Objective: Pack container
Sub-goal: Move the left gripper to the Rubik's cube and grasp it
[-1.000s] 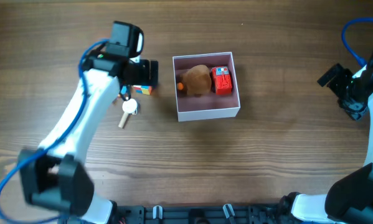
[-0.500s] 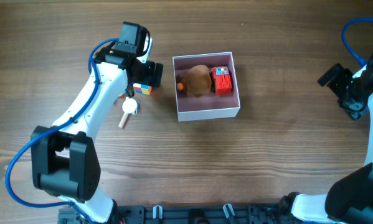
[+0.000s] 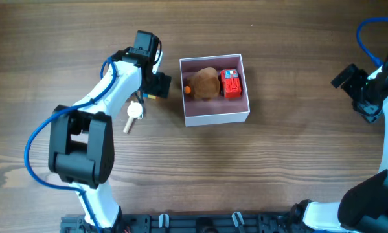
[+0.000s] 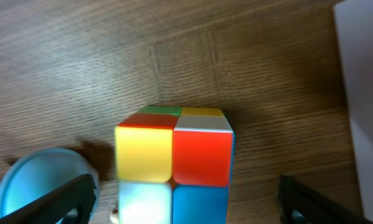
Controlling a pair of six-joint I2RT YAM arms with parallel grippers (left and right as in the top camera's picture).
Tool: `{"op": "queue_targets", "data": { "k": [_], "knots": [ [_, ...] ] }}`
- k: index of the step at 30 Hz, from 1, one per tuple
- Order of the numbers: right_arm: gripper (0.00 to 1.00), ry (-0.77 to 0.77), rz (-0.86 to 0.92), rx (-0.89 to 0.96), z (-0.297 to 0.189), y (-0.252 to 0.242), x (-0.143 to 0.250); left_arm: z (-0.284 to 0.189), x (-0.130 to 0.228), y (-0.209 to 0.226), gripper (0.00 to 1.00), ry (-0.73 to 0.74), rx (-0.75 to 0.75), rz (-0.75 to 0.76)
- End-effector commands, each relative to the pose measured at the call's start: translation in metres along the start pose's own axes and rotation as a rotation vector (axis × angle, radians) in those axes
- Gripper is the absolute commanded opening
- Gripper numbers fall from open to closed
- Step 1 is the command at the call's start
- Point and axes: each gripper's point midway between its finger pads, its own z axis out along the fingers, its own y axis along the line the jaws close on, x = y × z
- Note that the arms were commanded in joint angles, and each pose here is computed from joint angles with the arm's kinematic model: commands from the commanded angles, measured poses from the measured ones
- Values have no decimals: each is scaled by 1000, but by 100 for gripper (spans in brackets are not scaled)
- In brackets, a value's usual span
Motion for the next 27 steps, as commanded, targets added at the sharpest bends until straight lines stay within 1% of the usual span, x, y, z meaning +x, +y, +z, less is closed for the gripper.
{"op": "queue_targets", "data": {
  "k": [1, 3, 9, 17, 21, 24, 25, 27],
  "knots": [
    [100, -2, 6, -17, 4, 3, -3, 10, 2, 4, 87, 23, 3, 6],
    [100, -14, 5, -22, 4, 4, -6, 11, 2, 5, 84, 25, 3, 5],
    [100, -28, 4, -27, 4, 5, -9, 11, -2, 5, 66, 6, 3, 3],
    [100, -28, 4, -27, 4, 5, -9, 11, -1, 4, 63, 10, 10, 4],
    [100, -27, 4, -28, 4, 5, -9, 7, 4, 4, 66, 31, 9, 6],
    [100, -27, 4, -28, 4, 5, -9, 4, 5, 6, 65, 33, 9, 3],
    [100, -28, 4, -27, 4, 5, -9, 4, 6, 6, 57, 34, 9, 3],
    [100, -27, 3, -28, 4, 5, -9, 4, 6, 6, 49, 37, 9, 4]
  ]
}}
